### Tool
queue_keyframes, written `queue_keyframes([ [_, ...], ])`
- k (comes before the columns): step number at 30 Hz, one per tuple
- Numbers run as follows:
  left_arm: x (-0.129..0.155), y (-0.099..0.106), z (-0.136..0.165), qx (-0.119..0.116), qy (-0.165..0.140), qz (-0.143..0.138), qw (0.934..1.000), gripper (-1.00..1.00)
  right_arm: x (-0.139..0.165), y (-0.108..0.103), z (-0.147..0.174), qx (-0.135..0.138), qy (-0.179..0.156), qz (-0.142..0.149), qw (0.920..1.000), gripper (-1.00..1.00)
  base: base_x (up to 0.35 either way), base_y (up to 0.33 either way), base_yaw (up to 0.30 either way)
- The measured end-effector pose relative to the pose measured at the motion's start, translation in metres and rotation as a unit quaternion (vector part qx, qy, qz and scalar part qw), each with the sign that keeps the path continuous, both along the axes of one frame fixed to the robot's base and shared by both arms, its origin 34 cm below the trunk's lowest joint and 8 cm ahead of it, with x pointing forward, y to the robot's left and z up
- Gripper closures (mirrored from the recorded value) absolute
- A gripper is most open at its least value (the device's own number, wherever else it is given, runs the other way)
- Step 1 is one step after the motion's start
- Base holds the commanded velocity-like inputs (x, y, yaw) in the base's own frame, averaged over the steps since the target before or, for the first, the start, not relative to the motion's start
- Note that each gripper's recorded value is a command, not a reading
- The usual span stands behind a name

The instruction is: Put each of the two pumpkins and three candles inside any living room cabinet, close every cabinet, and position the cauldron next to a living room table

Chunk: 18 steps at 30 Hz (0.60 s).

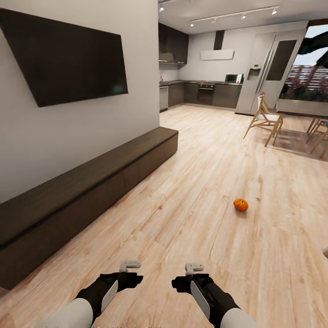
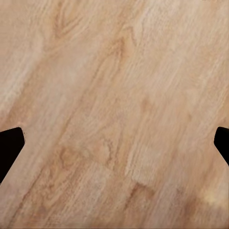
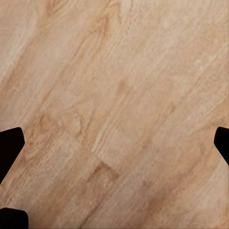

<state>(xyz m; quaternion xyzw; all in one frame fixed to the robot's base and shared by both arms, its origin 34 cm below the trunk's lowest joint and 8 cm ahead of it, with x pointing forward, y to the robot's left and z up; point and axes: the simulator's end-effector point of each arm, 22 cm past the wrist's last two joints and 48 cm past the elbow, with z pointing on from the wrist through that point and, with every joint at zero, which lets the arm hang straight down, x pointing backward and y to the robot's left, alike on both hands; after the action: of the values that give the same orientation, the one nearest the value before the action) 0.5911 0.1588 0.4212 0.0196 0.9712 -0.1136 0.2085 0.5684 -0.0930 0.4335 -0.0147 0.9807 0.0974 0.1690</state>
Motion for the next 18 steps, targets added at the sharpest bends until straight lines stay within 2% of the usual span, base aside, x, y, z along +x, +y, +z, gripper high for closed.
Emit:
queue_keyframes([
  [18, -0.0025, 0.0001, -0.008, 0.001, -0.002, 0.0, 1.0, -1.0, -0.0051, -0.0001, -0.0082, -0.001, 0.009, 0.001, 1.0, -1.0, 0.0, -0.104, 0.234],
])
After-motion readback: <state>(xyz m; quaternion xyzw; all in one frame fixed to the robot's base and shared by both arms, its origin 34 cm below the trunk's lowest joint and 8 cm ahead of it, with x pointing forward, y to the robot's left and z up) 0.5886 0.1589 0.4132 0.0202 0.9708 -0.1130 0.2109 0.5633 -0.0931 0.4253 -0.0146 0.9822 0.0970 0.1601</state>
